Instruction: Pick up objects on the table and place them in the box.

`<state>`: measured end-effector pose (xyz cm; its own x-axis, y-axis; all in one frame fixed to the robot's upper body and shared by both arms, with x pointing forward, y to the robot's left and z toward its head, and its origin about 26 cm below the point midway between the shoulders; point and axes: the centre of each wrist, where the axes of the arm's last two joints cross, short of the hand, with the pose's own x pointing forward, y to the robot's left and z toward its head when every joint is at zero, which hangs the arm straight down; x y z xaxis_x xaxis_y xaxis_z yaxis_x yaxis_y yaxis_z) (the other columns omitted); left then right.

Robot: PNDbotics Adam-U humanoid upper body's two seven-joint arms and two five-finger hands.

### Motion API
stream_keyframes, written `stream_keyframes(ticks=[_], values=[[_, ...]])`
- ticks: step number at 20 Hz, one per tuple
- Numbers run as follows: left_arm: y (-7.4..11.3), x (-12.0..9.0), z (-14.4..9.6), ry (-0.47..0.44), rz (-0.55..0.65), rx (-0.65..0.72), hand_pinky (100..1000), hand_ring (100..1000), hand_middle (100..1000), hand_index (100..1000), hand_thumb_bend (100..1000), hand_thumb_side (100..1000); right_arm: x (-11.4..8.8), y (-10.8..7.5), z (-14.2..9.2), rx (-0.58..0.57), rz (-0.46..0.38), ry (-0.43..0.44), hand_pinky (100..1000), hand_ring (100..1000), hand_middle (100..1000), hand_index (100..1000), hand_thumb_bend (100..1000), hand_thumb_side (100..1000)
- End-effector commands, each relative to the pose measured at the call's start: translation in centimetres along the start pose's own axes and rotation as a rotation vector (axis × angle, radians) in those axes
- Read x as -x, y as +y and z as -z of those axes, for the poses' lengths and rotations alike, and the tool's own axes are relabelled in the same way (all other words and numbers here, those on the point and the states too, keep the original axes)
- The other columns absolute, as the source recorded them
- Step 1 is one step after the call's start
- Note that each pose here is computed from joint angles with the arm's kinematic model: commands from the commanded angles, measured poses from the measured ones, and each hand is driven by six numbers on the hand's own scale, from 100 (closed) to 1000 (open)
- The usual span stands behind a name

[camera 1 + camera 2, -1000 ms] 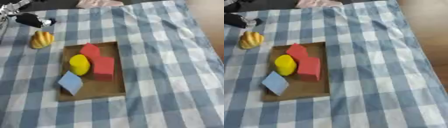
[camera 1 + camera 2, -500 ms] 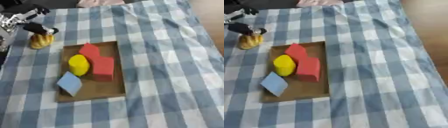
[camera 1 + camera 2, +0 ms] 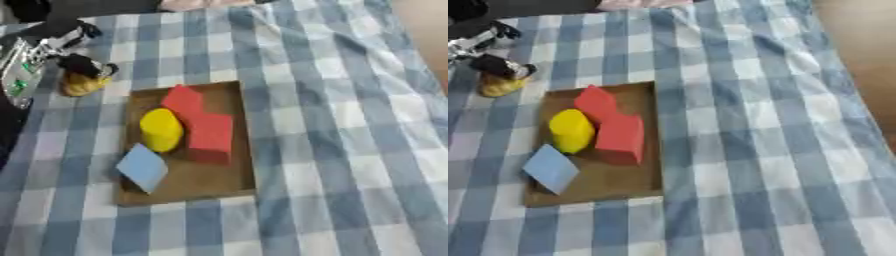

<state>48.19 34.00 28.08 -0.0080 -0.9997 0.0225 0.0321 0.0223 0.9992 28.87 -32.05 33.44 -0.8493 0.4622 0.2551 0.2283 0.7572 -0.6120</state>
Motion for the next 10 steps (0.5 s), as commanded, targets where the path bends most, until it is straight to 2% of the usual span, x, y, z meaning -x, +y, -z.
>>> stream_keyframes(ticks=[1,3,4,5,7,10], values=[[1.9,1.0,-0.5,0.038,0.002,-0.025,884,876,797,881,333,462,-0.6,-0.6,0.3,-0.001,-0.028,-0.018,914,1000,678,759,100,519],[1.8,1.1,-0.5,0.044,-0.003,-0.017,862,857,776,834,296,468,-0.6,-0.6,0.2,-0.001,-0.028,-0.016,915,1000,678,759,100,519],[1.9,1.1,-0.5,0.045,-0.005,-0.016,862,856,780,845,286,485,-0.5,-0.6,0.2,-0.001,-0.028,-0.015,915,1000,679,759,100,519],[2.0,1.0,-0.5,0.043,-0.009,-0.024,866,858,787,915,268,509,-0.5,-0.6,0.2,-0.001,-0.029,-0.014,914,1000,679,759,100,518],[2.7,0.9,-0.8,0.025,-0.022,-0.059,878,865,789,925,279,532,-0.5,-0.5,0.1,-0.004,-0.03,-0.011,914,1000,678,759,100,517],[4.3,0.6,-1.7,-0.029,-0.019,-0.103,889,875,797,936,303,519,-0.4,-0.5,-0.1,-0.008,-0.033,-0.003,914,1000,678,759,100,518]])
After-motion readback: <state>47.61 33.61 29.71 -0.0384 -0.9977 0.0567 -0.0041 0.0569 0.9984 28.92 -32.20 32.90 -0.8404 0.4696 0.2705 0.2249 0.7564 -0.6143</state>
